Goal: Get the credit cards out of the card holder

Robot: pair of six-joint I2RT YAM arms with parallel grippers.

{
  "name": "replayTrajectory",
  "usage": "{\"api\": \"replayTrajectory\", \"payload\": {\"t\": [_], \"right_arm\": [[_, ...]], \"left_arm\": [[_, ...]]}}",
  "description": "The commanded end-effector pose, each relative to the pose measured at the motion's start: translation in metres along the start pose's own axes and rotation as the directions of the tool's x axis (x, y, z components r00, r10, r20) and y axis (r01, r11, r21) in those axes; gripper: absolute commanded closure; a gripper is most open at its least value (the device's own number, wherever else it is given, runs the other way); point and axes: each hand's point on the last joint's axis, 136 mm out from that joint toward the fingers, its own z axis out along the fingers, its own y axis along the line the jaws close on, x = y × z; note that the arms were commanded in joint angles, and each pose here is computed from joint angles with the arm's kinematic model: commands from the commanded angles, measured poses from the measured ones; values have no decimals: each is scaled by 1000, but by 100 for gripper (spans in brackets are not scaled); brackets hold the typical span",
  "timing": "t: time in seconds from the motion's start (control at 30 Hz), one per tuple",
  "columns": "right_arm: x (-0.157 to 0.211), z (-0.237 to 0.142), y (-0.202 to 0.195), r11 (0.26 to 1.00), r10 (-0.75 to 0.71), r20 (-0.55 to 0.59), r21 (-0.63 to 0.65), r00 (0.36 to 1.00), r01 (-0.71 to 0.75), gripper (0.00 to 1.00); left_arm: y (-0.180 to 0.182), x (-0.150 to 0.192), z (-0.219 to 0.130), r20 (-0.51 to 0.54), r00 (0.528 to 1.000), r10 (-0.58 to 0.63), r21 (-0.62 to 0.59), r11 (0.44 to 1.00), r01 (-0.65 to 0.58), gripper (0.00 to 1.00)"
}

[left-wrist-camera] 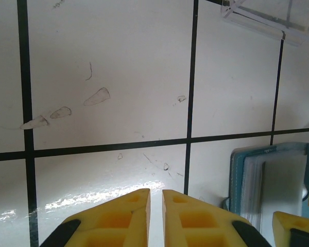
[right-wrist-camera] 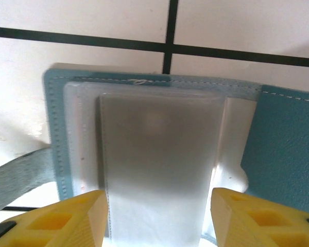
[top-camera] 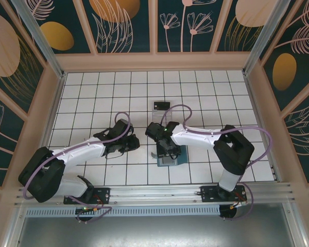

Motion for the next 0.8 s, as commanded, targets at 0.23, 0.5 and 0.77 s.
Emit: {"api": "replayTrajectory", "payload": {"t": [0.23,0.5,0.77], "right_arm": [[3,7,-7,995,-1,-1,95,1000,1,37],[-4,-13,12,992,40,22,-118,999,-37,40],[-4,-25,39,903,78,-21,-422,997,-80,49]], "left_arm": [[-11,-6,-2,-3,1000,26,27,999,-26,84],[-35,-9,-10,-20,999,39,112,993,-37,85],[-54,1,-6,-61,997,41,179,983,-29,85]]}}
